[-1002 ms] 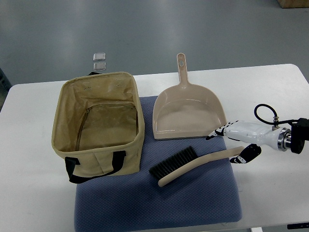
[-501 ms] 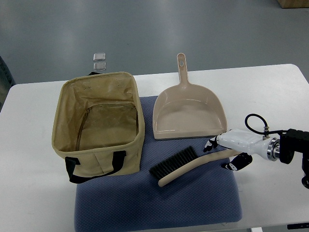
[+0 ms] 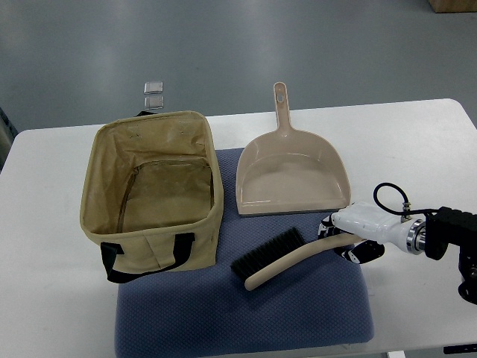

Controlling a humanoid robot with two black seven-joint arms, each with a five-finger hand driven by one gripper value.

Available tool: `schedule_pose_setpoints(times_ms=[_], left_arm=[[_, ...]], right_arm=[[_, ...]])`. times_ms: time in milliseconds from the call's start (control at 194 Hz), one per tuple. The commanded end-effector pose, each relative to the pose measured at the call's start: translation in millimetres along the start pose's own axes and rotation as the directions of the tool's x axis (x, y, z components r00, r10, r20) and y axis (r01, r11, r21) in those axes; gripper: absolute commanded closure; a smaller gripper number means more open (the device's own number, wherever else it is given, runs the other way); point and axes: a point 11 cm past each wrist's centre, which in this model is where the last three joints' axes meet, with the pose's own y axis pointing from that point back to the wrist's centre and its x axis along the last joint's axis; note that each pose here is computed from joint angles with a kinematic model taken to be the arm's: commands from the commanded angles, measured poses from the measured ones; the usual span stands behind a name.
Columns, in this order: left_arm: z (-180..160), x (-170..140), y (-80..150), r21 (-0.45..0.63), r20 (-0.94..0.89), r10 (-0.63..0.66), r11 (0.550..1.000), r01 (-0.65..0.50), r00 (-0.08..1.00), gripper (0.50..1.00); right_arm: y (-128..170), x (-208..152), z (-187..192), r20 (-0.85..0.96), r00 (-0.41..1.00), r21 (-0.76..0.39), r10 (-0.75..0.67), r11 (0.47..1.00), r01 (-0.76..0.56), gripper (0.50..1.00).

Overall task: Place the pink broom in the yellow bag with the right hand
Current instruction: 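Lift the brush with the right hand over the dustpan toward the bag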

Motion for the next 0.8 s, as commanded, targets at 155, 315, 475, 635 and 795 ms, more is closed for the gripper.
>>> schedule_pose_setpoints(times_ms=[155,315,475,635,795], left_arm=[[0,0,0,0.0,0.0,0.0,1.0,0.0,1.0,0.5],[0,0,0,0.0,0.0,0.0,1.0,0.0,1.0,0.5],[0,0,0,0.0,0.0,0.0,1.0,0.0,1.0,0.5],[0,0,0,-0.002,0.0,0.0,1.0,0.0,1.0,0.5],[0,0,0,0.0,0.0,0.0,1.0,0.0,1.0,0.5]], right_arm=[[-2,11,2,-0.007,0.998,-0.012,0.064,0.998,-0.064,1.0],[2,30,8,-0.013,0.989,-0.027,0.146,0.989,-0.146,1.0],[8,61,15,-0.017,0.966,-0.04,0.258,0.965,-0.259,1.0],[23,112,23,-0.075,0.928,-0.039,0.364,0.929,-0.368,1.0],[38,176,26,-0.161,0.869,-0.025,0.469,0.878,-0.479,1.0]])
